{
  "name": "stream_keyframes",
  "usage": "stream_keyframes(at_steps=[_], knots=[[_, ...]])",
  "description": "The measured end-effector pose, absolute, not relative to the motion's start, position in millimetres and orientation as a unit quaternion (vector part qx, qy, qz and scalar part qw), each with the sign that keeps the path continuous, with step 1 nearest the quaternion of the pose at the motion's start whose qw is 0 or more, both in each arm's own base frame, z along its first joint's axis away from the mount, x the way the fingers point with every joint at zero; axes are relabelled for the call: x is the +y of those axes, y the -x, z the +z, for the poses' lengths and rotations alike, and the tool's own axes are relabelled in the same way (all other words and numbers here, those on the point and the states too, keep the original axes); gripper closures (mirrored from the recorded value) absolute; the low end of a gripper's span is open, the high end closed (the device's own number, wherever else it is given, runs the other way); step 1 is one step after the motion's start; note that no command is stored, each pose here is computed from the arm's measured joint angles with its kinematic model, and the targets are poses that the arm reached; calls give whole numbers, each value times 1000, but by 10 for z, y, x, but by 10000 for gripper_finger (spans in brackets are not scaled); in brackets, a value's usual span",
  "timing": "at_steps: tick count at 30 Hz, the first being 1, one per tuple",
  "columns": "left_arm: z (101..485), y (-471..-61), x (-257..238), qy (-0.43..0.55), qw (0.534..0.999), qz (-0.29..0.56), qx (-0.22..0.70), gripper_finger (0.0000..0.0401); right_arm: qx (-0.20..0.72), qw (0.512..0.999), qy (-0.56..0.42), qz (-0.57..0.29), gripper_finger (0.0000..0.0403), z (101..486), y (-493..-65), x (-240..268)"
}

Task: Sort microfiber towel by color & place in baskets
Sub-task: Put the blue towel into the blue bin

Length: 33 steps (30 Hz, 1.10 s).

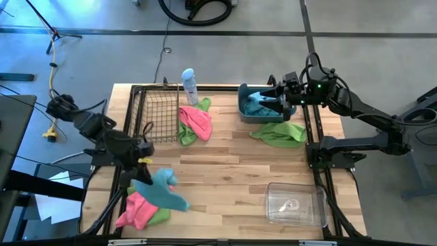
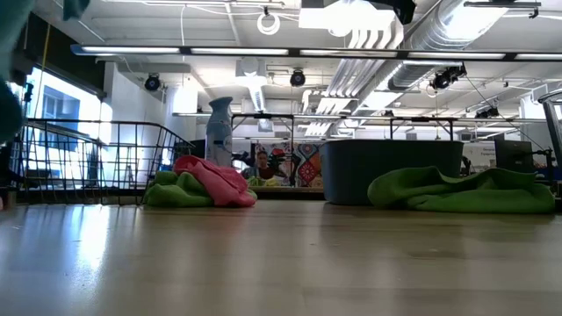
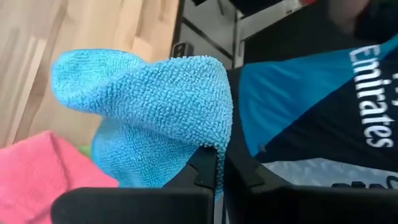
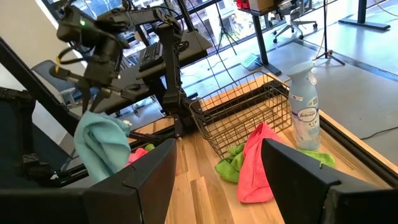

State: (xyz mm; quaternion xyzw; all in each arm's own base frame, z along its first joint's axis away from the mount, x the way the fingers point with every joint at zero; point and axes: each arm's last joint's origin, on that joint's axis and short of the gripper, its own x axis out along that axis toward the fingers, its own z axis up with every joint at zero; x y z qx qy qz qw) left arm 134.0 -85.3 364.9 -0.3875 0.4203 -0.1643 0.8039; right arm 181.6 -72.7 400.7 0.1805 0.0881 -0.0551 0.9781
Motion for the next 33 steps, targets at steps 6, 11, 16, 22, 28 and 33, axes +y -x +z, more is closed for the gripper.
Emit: stream_keyframes(at_steps=[6,11,16,22,28,33], knots=[[3757,-1338,-806,403,792,-189,418,401,88,978,-181,-55,171,4007,-1816,-727],[3826,-1422,-694,367,837,-177,365,401,88,978,-181,-55,171,4007,-1816,-727],[3861,-1640,-551,308,887,-169,299,401,88,978,-182,-55,171,4008,-1816,-727],[3858,-1957,-375,223,933,-157,236,401,87,976,-191,-56,171,4009,-1816,-727],[3858,-2249,-162,152,964,-136,172,401,66,979,-183,-53,171,4051,-1824,-731],[3890,-2393,62,127,977,-118,123,401,25,984,-169,-47,171,4135,-1833,-735]])
